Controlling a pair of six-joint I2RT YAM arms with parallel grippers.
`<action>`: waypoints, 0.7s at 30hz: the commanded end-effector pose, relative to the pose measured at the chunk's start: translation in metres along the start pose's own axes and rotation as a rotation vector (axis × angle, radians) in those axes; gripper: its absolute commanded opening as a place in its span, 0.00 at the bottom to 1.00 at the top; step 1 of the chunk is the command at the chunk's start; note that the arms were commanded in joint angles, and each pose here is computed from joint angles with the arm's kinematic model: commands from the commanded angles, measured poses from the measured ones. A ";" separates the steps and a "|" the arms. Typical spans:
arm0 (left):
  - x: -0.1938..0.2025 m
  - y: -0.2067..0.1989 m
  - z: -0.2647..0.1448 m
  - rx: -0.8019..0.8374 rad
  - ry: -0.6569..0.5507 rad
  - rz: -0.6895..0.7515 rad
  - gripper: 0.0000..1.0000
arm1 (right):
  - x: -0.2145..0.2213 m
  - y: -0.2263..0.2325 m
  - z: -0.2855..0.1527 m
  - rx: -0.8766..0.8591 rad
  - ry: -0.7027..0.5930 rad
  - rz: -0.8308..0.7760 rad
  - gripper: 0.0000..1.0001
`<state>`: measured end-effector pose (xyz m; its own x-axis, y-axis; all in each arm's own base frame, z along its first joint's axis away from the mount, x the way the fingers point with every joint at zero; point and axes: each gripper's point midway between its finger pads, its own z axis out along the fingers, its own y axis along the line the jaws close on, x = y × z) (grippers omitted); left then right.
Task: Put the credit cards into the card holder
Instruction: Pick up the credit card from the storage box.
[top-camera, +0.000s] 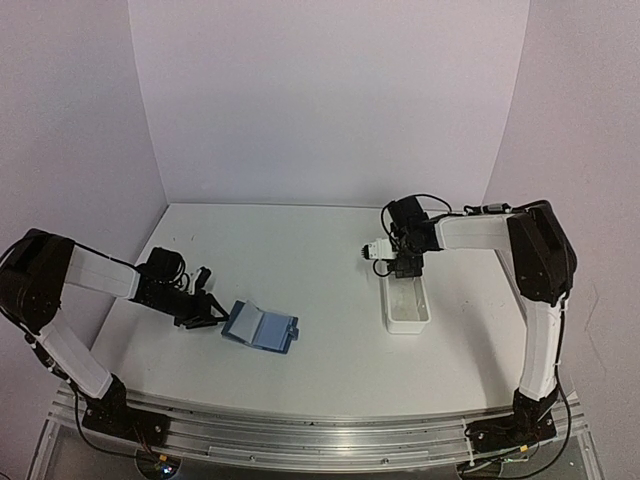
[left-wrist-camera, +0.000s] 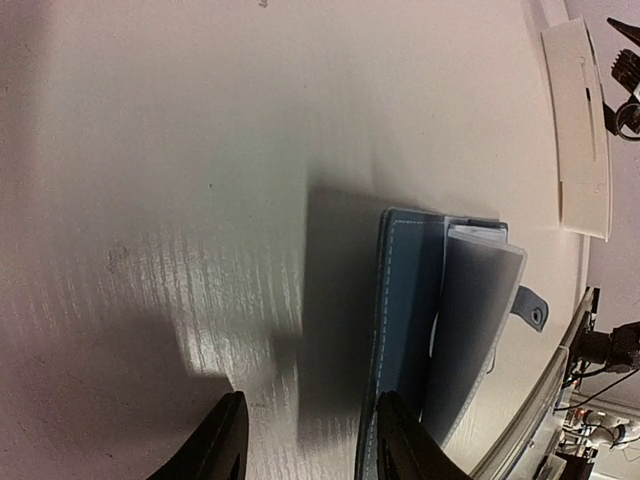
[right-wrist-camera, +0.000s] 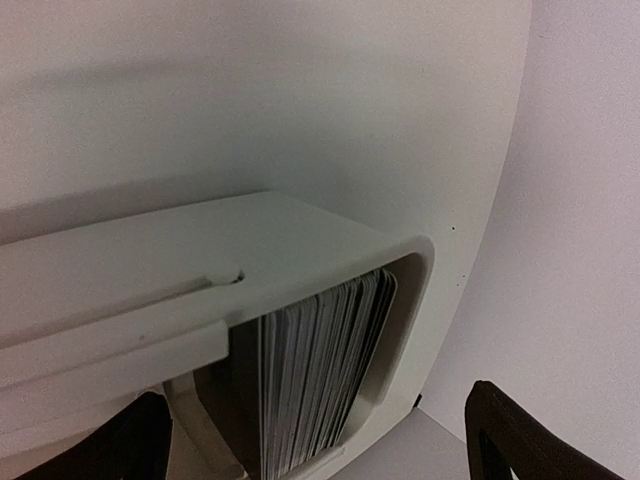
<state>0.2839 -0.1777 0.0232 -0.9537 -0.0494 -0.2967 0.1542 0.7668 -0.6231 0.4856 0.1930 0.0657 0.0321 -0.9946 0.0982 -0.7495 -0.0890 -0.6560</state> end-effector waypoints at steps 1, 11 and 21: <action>-0.002 -0.003 0.004 0.022 -0.022 0.012 0.44 | 0.003 -0.031 0.000 0.130 0.029 0.006 0.98; -0.002 0.001 0.006 0.006 -0.023 0.014 0.44 | 0.000 -0.026 0.011 0.153 0.024 0.006 0.98; -0.002 0.001 0.006 0.011 -0.024 0.023 0.45 | -0.006 -0.019 0.019 0.132 -0.002 0.006 0.98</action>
<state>0.2891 -0.1823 0.0235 -0.9434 -0.0530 -0.3275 0.1770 0.7545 -0.6320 0.5049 0.1956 0.0701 0.0248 -0.9940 0.1069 -0.6665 -0.0962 -0.7393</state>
